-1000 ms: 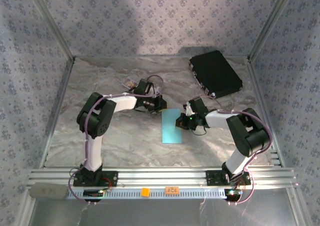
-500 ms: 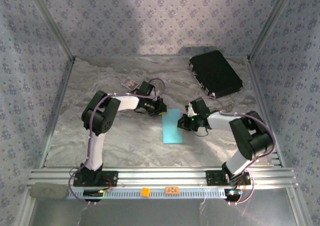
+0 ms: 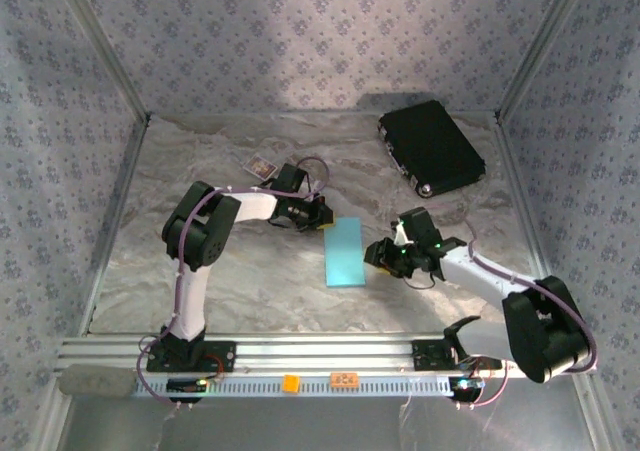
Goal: Fold a paper plane with a square sheet of paper (pick it up from the middle)
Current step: Fold the triangle a second time at the center of the table.
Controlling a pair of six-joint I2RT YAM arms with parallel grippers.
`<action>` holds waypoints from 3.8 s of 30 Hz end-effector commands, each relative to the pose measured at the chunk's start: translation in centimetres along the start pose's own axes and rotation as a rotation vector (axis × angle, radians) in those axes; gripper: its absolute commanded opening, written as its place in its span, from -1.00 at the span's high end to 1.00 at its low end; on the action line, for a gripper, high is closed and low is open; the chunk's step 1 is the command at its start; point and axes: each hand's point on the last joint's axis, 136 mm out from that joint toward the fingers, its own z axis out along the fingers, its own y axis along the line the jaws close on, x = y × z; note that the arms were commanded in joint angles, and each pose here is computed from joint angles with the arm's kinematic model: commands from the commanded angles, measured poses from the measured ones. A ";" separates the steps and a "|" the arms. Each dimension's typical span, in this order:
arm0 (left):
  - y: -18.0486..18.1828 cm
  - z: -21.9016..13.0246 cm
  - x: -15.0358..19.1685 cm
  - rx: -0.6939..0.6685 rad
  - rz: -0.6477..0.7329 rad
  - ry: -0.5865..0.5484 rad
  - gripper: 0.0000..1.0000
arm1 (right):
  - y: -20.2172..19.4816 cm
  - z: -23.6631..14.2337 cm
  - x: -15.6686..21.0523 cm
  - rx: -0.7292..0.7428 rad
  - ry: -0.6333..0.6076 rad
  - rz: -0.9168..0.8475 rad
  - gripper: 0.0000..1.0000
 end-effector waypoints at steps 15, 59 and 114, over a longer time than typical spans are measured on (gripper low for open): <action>2.8 0.5 1.4 -0.073 -0.047 0.031 0.95 | -0.5 3.0 3.3 0.007 0.140 0.045 0.18; -0.7 -0.7 0.3 -0.003 0.015 0.008 0.83 | 1.8 3.8 -2.6 -0.222 0.055 -0.002 0.54; -6.7 -0.9 15.3 -0.474 1.328 -0.297 -0.20 | 4.0 4.5 -4.5 -0.263 0.035 0.048 0.70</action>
